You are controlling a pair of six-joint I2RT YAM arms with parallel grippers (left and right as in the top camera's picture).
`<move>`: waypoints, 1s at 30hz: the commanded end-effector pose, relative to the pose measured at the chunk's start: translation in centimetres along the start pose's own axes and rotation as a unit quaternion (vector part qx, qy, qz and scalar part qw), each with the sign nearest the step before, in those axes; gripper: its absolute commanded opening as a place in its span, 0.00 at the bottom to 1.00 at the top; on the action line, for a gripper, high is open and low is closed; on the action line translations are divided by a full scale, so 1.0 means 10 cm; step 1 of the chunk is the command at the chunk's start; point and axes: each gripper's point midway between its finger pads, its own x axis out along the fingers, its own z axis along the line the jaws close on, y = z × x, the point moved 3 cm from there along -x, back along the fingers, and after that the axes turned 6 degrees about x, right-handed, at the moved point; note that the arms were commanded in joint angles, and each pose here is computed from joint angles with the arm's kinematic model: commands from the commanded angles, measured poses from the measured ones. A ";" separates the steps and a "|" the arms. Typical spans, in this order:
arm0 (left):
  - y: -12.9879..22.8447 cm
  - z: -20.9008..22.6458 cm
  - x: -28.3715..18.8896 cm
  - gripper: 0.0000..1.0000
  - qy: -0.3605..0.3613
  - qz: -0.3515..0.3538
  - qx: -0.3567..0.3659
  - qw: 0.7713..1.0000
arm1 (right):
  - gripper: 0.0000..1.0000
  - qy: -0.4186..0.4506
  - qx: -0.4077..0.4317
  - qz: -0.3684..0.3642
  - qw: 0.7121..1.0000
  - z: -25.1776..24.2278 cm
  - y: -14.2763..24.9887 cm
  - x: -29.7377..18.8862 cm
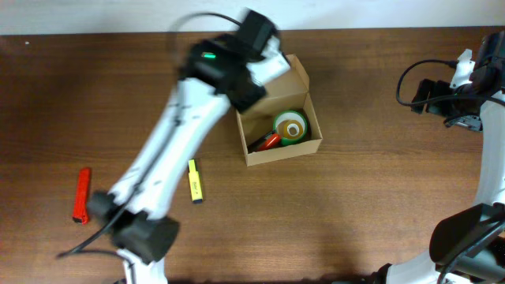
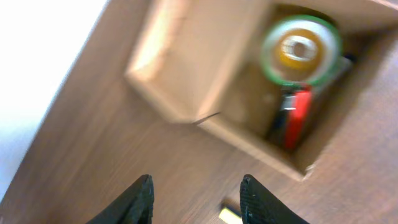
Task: Pack container
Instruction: 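Release the stapler and move the left gripper toward the yellow highlighter, then lower the left gripper and grasp the yellow highlighter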
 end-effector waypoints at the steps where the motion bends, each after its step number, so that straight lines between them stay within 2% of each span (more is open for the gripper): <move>1: 0.34 0.44 -0.31 0.40 -0.050 -0.005 -0.100 0.994 | 0.99 -0.007 0.009 0.008 1.000 0.00 0.01 0.06; 5: 0.79 0.62 -0.40 0.39 -0.066 0.017 -0.171 0.983 | 0.99 -0.008 0.009 0.008 1.000 0.00 0.01 0.06; 8: 1.26 0.58 -0.26 0.40 -0.049 0.067 -0.232 0.969 | 0.99 -0.008 0.009 0.008 1.000 0.00 0.01 0.06; 15: 1.95 0.10 0.21 0.39 0.088 0.158 -0.341 0.923 | 0.99 -0.021 0.008 0.009 1.000 0.04 0.02 0.05; 21: 2.11 -0.20 0.62 0.36 0.100 0.185 -0.396 0.894 | 0.99 -0.021 0.009 0.009 1.000 0.04 0.02 0.05; 24: 2.11 -0.32 0.83 0.44 0.095 0.180 -0.418 0.885 | 0.99 -0.021 0.008 0.009 1.000 0.04 0.02 0.05; 30: 2.17 -0.58 1.21 0.48 0.077 0.170 -0.461 0.868 | 0.99 -0.021 0.008 0.009 1.000 0.04 0.02 0.05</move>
